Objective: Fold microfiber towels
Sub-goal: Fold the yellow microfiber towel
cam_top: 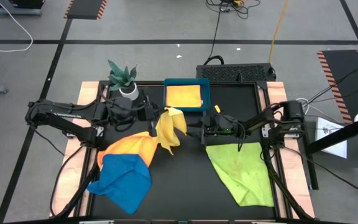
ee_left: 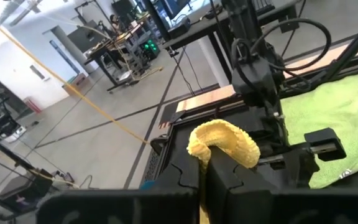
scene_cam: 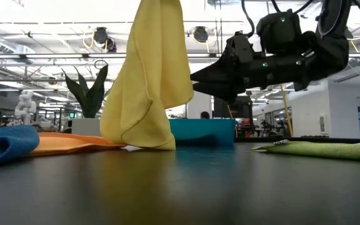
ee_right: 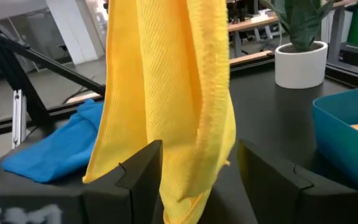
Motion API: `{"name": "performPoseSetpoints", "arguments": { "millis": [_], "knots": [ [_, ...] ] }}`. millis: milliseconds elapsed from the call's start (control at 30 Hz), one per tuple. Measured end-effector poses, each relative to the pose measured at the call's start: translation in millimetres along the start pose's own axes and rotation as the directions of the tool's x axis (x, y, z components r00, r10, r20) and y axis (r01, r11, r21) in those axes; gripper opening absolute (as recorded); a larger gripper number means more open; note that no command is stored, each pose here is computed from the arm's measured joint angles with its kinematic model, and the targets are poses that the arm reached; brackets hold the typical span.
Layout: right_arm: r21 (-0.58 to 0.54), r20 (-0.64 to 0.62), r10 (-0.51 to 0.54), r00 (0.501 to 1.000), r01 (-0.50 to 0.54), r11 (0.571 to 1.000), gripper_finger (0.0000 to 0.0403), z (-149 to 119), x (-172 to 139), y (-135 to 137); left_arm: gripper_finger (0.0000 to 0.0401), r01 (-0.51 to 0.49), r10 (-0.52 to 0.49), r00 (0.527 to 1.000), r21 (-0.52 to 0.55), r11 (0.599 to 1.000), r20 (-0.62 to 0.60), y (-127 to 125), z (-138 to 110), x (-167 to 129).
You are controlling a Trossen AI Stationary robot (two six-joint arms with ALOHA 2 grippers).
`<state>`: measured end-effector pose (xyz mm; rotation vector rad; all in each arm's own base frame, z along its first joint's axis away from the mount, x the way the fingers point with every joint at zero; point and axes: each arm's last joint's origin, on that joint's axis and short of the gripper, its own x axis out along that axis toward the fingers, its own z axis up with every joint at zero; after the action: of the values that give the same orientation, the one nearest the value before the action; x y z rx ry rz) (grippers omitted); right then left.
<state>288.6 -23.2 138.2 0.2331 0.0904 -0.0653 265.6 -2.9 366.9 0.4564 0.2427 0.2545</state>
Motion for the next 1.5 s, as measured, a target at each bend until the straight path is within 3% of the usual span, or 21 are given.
{"name": "performPoseSetpoints", "arguments": {
  "millis": [300, 833, 1000, 1167, 1500],
  "knots": [
    [0.054, -0.038, -0.032, 0.999, 0.034, 0.998, 0.0187, -8, 1, -3, 0.0003, -0.004, 0.004, 1.0, -0.01, 1.0, 0.0, 1, 0, 1],
    [0.047, -0.042, -0.078, 0.996, 0.08, 0.996, 0.0032, -9, 1, -4, 0.0016, -0.006, 0.006, 1.0, -0.018, 1.0, 0.004, 1, 0, 1],
    [0.018, -0.053, -0.095, 0.994, 0.096, 0.995, 0.0005, -11, 1, -5, 0.0009, -0.006, 0.006, 1.0, -0.018, 1.0, 0.004, 1, 0, 1],
    [0.017, -0.073, -0.099, 0.992, 0.1, 0.995, 0.0023, -12, 1, -6, 0.0012, -0.008, 0.008, 1.0, -0.021, 1.0, 0.009, 1, 0, 1],
    [0.017, -0.074, -0.1, 0.992, 0.101, 0.995, 0.0131, -13, 1, -6, 0.0009, 0.013, -0.011, 0.999, -0.046, 0.999, 0.041, 1, 3, 1]
  ]
}}
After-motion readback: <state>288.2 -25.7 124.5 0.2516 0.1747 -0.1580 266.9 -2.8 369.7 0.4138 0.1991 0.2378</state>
